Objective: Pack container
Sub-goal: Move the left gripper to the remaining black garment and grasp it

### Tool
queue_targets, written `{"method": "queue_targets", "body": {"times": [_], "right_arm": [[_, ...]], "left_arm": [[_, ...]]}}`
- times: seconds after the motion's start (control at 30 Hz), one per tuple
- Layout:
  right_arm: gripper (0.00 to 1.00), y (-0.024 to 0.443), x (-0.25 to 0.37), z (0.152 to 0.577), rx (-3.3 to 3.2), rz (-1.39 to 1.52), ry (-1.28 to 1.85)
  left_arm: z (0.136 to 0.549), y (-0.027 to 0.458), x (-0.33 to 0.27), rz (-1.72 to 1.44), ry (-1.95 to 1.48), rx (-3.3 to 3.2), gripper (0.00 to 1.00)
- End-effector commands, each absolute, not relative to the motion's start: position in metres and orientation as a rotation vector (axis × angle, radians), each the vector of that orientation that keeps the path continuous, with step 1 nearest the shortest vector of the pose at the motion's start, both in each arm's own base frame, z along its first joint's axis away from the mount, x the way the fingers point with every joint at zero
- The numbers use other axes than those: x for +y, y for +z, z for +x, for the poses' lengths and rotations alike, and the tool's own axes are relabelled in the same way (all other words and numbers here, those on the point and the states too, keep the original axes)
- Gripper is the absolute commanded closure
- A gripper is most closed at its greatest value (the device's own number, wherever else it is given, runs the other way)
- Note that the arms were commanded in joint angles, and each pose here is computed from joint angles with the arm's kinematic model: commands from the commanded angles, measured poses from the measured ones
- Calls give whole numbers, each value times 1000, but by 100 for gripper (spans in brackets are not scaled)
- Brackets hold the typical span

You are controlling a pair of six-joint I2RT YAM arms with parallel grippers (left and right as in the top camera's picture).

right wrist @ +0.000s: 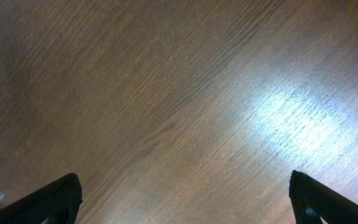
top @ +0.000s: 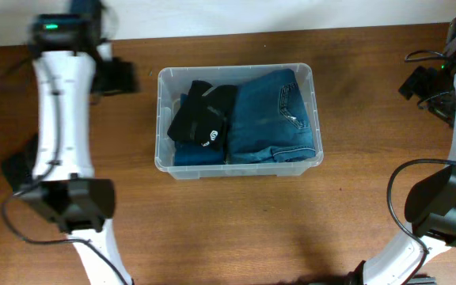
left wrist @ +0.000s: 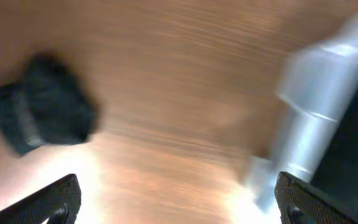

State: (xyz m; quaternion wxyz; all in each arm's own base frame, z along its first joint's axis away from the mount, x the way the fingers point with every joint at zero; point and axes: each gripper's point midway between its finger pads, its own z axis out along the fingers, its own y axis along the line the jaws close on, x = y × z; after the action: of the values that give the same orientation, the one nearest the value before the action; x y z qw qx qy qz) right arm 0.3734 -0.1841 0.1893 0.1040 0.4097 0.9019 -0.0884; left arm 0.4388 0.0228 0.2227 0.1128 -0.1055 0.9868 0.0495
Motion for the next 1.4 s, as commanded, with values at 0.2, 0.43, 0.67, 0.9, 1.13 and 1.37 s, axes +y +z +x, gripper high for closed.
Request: {"method": "queue_targets", "body": {"times": [0.2,0.43,0.67,0.9,1.13,1.37], "right_arm": [[1,186,-185,373,2667,1213,-275],[2,186,-185,373,2667,1213,-275],[2,186,-185,373,2667,1213,-275],[2,186,-185,373,2667,1213,-275],[2,186,-185,373,2667,1213,-275],[2,186,-185,373,2667,1213,-275]], "left_arm": [[421,178,152,-490,315,2930,1],[402,106,184,-496,530,3012,1],[400,65,196,-504,645,2980,1],[395,33,202,-512,713,2943,1],[383,31,215,-540,868,2921,1],[373,25,222,-576,920,2919,22]]}}
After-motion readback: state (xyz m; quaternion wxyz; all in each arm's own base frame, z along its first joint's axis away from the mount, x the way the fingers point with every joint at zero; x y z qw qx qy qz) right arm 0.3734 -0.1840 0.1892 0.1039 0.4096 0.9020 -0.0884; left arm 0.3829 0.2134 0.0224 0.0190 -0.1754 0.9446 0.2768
